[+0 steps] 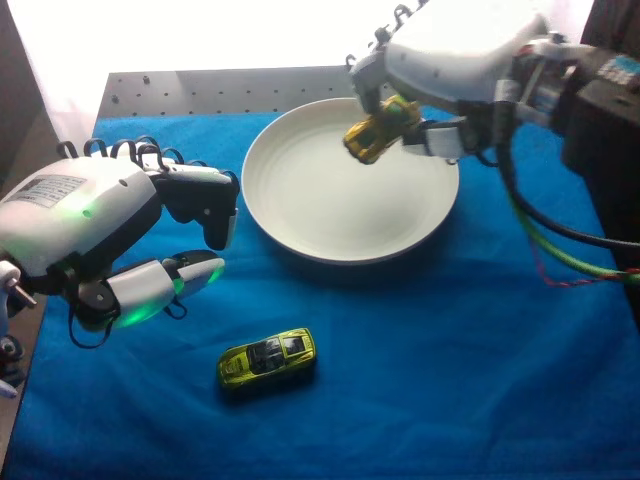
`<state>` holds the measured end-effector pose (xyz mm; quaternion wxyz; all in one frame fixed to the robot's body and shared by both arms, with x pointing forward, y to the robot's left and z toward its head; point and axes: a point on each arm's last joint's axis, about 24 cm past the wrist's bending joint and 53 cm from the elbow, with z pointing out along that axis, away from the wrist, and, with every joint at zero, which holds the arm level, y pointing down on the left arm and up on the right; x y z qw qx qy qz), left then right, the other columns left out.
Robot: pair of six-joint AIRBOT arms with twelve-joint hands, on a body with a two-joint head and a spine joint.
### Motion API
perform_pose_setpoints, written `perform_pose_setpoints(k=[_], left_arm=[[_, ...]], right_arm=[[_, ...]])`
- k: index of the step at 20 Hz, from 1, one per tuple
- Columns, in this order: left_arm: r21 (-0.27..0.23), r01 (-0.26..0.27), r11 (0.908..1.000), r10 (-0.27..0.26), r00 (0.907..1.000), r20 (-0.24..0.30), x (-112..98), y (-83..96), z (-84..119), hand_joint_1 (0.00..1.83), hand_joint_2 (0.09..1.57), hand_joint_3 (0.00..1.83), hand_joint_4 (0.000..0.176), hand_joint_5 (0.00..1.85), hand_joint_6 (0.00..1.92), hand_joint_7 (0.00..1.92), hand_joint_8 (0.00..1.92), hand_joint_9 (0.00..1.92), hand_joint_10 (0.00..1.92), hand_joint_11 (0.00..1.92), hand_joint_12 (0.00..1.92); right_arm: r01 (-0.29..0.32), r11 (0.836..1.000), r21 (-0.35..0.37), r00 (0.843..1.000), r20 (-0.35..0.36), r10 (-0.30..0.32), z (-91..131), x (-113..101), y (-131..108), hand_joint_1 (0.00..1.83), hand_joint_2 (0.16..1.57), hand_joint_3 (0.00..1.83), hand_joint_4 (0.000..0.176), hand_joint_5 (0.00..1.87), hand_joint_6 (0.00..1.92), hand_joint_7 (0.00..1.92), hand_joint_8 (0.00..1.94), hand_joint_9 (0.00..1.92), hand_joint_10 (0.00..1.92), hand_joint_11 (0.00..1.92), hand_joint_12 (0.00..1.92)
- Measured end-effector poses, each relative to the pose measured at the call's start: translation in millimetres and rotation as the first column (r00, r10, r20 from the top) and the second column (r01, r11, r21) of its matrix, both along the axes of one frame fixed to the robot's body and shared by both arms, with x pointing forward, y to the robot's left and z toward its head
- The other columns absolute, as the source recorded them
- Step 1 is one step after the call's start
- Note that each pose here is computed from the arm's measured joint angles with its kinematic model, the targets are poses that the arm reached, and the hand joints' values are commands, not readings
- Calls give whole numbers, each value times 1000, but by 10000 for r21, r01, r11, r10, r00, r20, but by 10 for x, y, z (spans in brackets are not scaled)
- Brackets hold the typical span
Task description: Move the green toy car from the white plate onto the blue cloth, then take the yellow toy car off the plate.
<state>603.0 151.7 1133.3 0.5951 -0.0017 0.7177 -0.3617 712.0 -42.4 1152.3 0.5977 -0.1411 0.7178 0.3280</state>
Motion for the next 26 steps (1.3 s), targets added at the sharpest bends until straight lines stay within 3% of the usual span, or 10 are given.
perform_pose_setpoints(k=[2, 5, 7, 11, 13, 16, 18, 23, 24, 26], left_arm=[[-35, 14, 10000, -13, 10000, 52, -4, 0, 12, 809, 1307, 0, 176, 614, 1515, 646, 541, 434, 1040, 179, 1667], [-68, -139, 9999, 138, 9999, -61, -28, 48, -24, 821, 1296, 0, 176, 632, 1489, 663, 561, 437, 1140, 194, 1740], [-39, -183, 9998, 182, 9998, -57, -49, 78, -28, 815, 1301, 0, 176, 624, 1500, 634, 612, 408, 1153, 137, 1729], [-106, -311, 9995, 311, 9995, 59, -33, 117, 15, 811, 1305, 0, 176, 619, 1508, 644, 553, 424, 1081, 147, 1715], [-100, -328, 9994, 329, 9994, 80, -33, 127, 20, 816, 1300, 0, 176, 626, 1497, 683, 454, 433, 1050, 154, 1698], [-131, -343, 9993, 344, 9994, 68, -44, 127, 17, 797, 1313, 2, 176, 602, 1531, 675, 434, 422, 1058, 172, 1703], [-73, -309, 9995, 309, 9995, -4, -59, 125, -8, 801, 1312, 0, 176, 607, 1523, 675, 446, 430, 1077, 194, 1712], [-108, -380, 9992, 380, 9993, -24, -51, 140, -8, 806, 1308, 0, 176, 614, 1514, 701, 427, 495, 1050, 261, 1658], [-99, -358, 9993, 358, 9994, -13, -53, 135, -7, 814, 1301, 0, 176, 625, 1499, 720, 417, 508, 1011, 267, 1636], [-108, -380, 9992, 380, 9993, -24, -51, 140, -8, 808, 1306, 0, 176, 618, 1508, 748, 366, 528, 966, 286, 1617]], right_arm=[[-73, 10000, 58, 9989, 464, 70, 188, -128, -128, 1166, 1133, 0, 0, 954, 1025, 1159, 1857, 1298, 1917, 1352, 1921], [-121, 9993, 341, 9916, 1291, 76, 451, -303, -295, 1242, 1133, 0, 0, 927, 915, 1023, 1306, 1122, 1529, 983, 1812], [-364, 9990, 251, 9896, 1398, 326, 436, -491, -314, 1176, 1108, 0, 0, 995, 976, 1141, 1637, 1229, 1879, 1288, 1917], [-924, 9957, 89, 9843, 1516, 900, 382, -885, -312, 1259, 1088, 0, 0, 1018, 834, 1092, 993, 945, 1216, 779, 1687], [-972, 9952, 91, 9846, 1466, 948, 346, -1032, -380, 1245, 1088, 0, 0, 1034, 857, 1049, 1010, 848, 1191, 581, 1703], [-1116, 9937, -94, 9889, 981, 1120, 155, -1242, -418, 1239, 1093, 2, 0, 987, 948, 1071, 979, 899, 1254, 725, 1696], [-1347, 9908, -111, 9909, 59, 1348, -115, -1433, -411, 1279, 1044, 0, 0, 1231, 475, 1123, 949, 877, 1327, 715, 1739], [-1343, 9905, 290, 9813, -1352, 1370, -539, -1516, -414, 1297, 1049, 0, 0, 1301, 211, 1079, 1103, 918, 1299, 771, 1592], [-1336, 9907, 275, 9775, -1611, 1363, -622, -1519, -391, 1288, 1027, 0, 0, 1405, 142, 1070, 1002, 858, 1183, 495, 1580], [-1341, 9907, 222, 9753, -1739, 1359, -682, -1510, -378, 1203, 1049, 13, 0, 1119, 757, 932, 848, 702, 1173, 369, 1589]])
